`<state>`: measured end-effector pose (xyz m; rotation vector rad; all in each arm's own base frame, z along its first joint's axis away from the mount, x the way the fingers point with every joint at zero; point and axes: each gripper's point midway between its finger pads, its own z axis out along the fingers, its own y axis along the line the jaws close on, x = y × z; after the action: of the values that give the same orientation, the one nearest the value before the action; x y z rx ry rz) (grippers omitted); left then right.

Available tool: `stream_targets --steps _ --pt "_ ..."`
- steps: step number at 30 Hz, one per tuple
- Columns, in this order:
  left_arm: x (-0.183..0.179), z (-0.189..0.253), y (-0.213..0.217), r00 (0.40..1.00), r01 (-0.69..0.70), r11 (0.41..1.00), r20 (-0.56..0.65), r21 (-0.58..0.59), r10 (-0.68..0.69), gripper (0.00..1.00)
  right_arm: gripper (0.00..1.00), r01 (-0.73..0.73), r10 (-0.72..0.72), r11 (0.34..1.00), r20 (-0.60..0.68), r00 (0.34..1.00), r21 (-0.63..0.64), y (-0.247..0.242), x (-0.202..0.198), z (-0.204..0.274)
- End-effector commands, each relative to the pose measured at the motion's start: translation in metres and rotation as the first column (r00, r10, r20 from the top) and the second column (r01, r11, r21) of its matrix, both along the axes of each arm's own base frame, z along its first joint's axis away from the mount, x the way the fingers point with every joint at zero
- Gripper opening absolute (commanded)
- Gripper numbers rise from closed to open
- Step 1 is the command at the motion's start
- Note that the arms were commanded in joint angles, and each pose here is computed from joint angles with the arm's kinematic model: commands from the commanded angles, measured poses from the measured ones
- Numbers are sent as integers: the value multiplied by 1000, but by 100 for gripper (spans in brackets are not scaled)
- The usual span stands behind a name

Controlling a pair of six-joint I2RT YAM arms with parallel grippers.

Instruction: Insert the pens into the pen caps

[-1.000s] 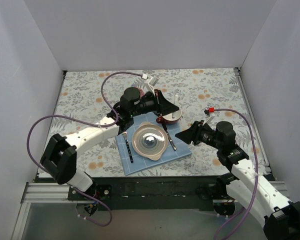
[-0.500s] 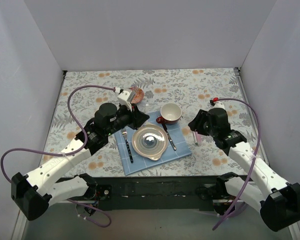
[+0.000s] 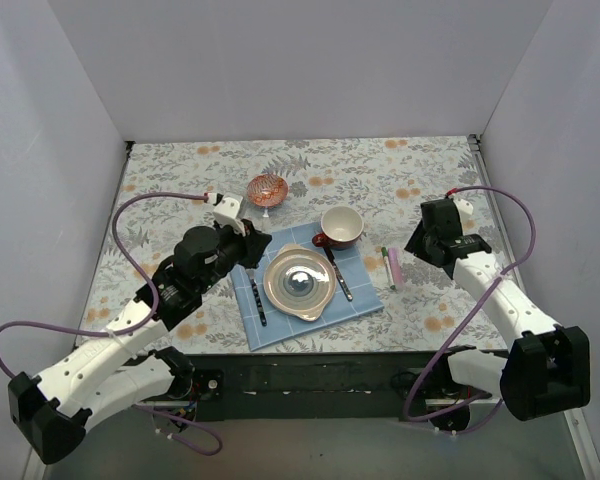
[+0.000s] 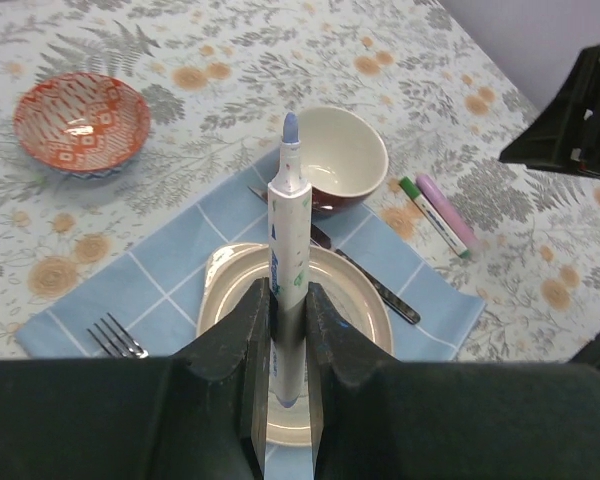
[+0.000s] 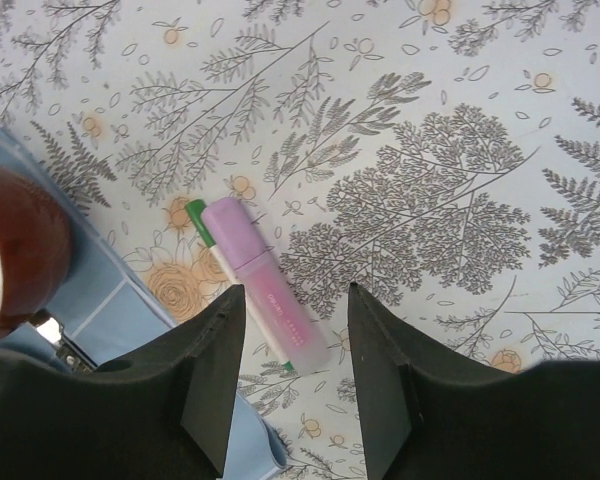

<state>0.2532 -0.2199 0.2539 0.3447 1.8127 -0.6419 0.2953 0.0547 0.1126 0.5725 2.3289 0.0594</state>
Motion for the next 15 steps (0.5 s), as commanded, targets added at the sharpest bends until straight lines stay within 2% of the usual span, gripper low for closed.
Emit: stream_targets --steps 1,9,15 --pt "8 13 30 986 -141 990 85 -2 141 0 52 3 -3 1000 -7 1000 10 -6 7 12" --pt "13 8 35 982 -174 984 87 34 170 0 52 -107 107 994 -41 993 4 1 12 15" --pt "18 4 42 972 -219 975 93 46 214 0 52 -246 247 969 -74 966 19 15 11 8"
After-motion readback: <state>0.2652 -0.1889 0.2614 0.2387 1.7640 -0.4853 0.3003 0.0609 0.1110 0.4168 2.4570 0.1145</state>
